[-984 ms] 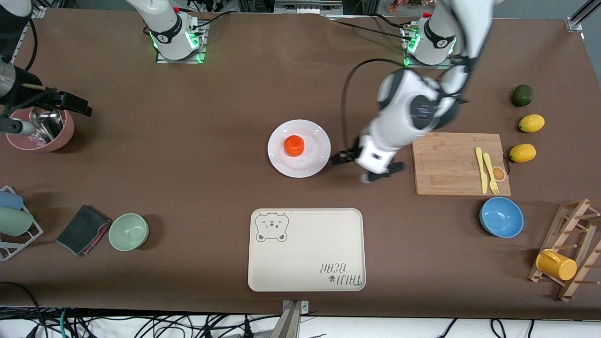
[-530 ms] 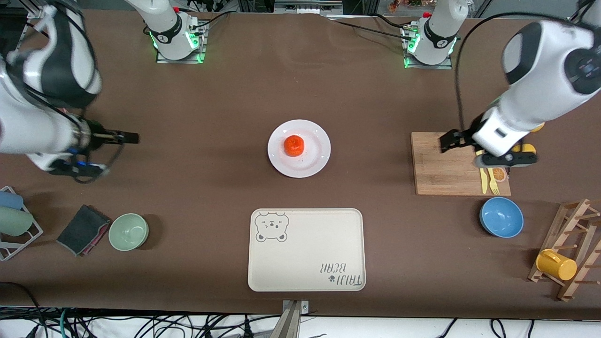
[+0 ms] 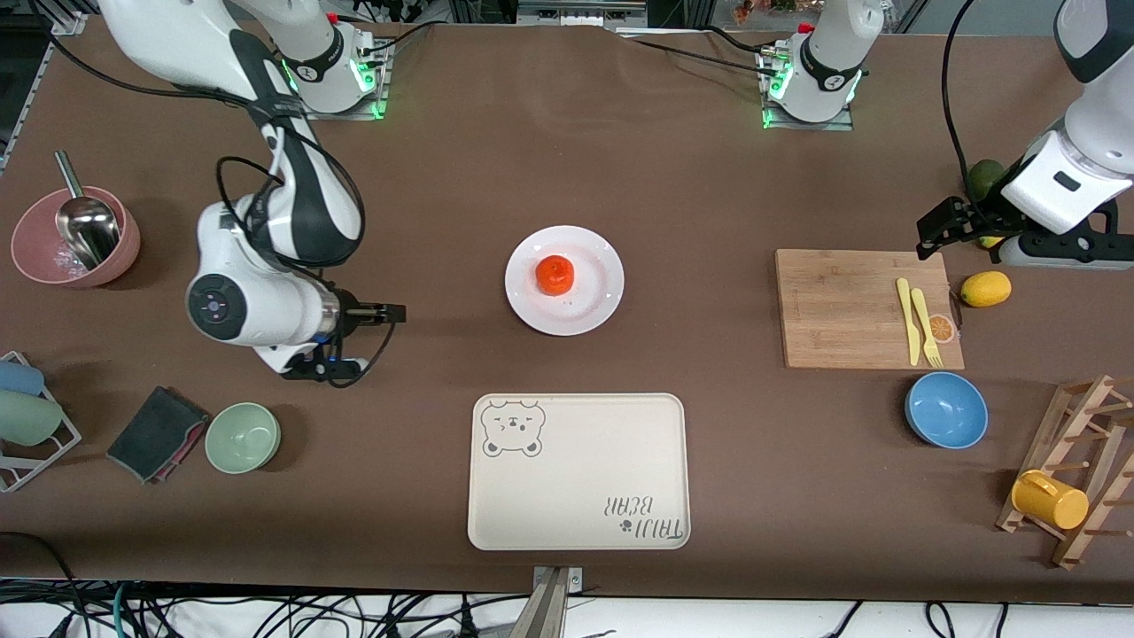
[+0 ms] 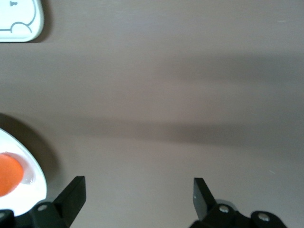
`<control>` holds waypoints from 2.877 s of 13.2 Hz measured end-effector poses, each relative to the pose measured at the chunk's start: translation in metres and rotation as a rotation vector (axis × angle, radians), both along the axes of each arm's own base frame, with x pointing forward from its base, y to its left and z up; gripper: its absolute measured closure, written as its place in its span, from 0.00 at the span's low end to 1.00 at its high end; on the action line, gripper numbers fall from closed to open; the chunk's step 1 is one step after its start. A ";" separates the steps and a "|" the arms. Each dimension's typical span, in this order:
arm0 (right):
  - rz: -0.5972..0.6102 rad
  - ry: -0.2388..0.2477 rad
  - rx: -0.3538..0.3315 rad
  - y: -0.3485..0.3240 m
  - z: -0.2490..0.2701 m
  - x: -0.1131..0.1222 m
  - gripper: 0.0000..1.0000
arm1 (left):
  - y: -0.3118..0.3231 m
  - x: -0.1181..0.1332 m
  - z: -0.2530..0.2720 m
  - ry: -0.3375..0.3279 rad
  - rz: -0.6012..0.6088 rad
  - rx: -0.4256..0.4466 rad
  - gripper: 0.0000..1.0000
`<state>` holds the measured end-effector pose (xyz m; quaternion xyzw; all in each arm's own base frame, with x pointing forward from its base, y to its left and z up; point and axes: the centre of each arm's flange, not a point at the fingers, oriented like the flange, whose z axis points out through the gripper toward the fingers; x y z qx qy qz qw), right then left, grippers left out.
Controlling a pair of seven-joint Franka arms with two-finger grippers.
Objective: Place orange and plate with both arms
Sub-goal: 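Move the right gripper to the plate rim and grasp it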
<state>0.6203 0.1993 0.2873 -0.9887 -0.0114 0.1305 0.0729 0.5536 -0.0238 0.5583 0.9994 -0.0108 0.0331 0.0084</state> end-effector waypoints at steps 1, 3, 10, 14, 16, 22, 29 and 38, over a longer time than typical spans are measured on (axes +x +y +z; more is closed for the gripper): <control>0.011 -0.011 0.013 0.012 -0.008 -0.007 0.00 | 0.000 0.001 0.004 -0.002 0.000 0.000 0.00; 0.029 -0.047 0.045 0.038 -0.028 -0.023 0.00 | 0.002 0.004 0.010 0.002 0.004 0.001 0.00; -0.081 -0.093 0.184 0.084 -0.072 -0.071 0.00 | 0.025 0.002 0.049 0.016 0.044 0.002 0.00; -0.163 -0.069 0.294 0.093 -0.071 -0.076 0.00 | 0.024 0.004 0.049 0.031 0.042 0.004 0.00; -0.159 -0.060 0.353 0.095 -0.074 -0.080 0.00 | 0.026 0.005 0.046 0.037 0.046 0.004 0.00; -0.087 -0.035 0.409 0.102 -0.095 -0.098 0.00 | 0.054 0.005 0.043 0.046 0.096 0.004 0.00; 0.031 -0.035 0.440 0.111 -0.115 -0.109 0.13 | 0.053 0.005 0.044 0.046 0.094 0.004 0.00; 0.074 -0.046 0.452 0.120 -0.122 -0.111 0.55 | 0.051 0.005 0.044 0.046 0.090 0.004 0.00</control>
